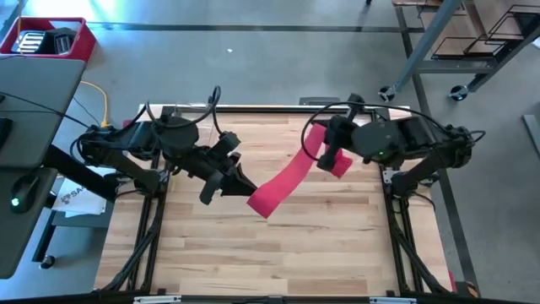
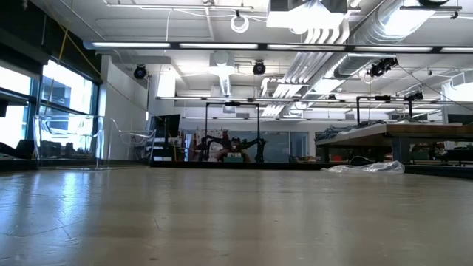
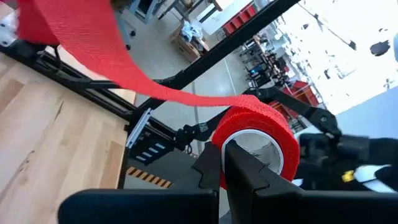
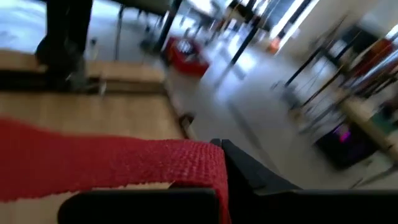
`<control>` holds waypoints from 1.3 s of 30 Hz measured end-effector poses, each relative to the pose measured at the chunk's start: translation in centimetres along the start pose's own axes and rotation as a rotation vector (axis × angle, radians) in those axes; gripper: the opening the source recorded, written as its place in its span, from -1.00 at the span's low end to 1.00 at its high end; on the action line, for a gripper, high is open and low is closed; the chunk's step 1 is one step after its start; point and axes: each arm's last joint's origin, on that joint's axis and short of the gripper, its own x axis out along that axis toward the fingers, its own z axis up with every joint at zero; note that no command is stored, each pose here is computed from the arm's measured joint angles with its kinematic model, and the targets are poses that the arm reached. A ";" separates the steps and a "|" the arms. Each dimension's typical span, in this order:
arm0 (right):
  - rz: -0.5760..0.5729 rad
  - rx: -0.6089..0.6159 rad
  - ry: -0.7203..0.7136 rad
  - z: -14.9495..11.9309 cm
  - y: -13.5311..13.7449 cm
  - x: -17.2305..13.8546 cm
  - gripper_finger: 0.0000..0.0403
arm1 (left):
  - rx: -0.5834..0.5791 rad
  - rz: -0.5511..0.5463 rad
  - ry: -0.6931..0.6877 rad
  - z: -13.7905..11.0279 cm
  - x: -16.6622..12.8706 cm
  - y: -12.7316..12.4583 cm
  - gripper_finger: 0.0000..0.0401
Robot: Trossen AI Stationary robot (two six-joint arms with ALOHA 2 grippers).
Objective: Roll bandage
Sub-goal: Roll the red bandage
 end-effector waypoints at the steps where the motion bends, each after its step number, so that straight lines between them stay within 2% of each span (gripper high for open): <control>1: 0.024 0.014 0.030 -0.4 0.0 0.1 -1.00 | 0.000 -0.006 -0.007 0.1 0.0 -0.1 -1.00; 5: 0.146 0.022 0.140 -1.5 0.5 0.4 -0.94 | -0.016 -0.004 -0.033 0.3 0.0 -0.1 -1.00; 11: 0.228 0.060 0.290 -2.6 1.9 1.0 -0.53 | -0.046 0.026 -0.069 0.5 0.0 0.1 -1.00; 15: 0.288 0.001 0.362 -3.1 3.8 1.5 -0.27 | -0.048 0.055 -0.093 0.6 -0.1 0.3 -1.00; 18: 0.306 -0.049 0.391 -3.7 5.7 2.1 -0.18 | -0.049 0.071 -0.111 0.7 -0.1 0.4 -1.00; 21: 0.335 -0.079 0.418 -5.6 8.1 3.0 -0.16 | -0.031 0.093 -0.135 0.8 -0.1 0.5 -1.00; 24: 0.370 -0.058 0.469 -8.9 10.7 4.6 -0.16 | -0.006 0.111 -0.152 1.0 -0.2 0.6 -1.00; 28: 0.525 0.011 0.520 -12.3 13.0 5.9 -0.16 | 0.019 0.145 -0.185 1.0 -0.2 0.7 -1.00; 30: 0.598 0.049 0.553 -13.0 13.2 5.8 -0.16 | 0.019 0.163 -0.206 1.2 -0.2 0.8 -1.00; 33: 0.682 0.105 0.547 -12.3 12.3 4.7 -0.16 | 0.018 0.192 -0.240 1.5 -0.3 1.1 -1.00; 36: 0.726 0.175 0.458 -10.5 10.3 3.0 -0.16 | 0.017 0.224 -0.278 1.8 -0.4 1.4 -1.00; 39: 0.713 0.259 0.356 -8.9 7.7 1.0 -0.16 | 0.037 0.242 -0.296 2.1 -0.5 1.6 -1.00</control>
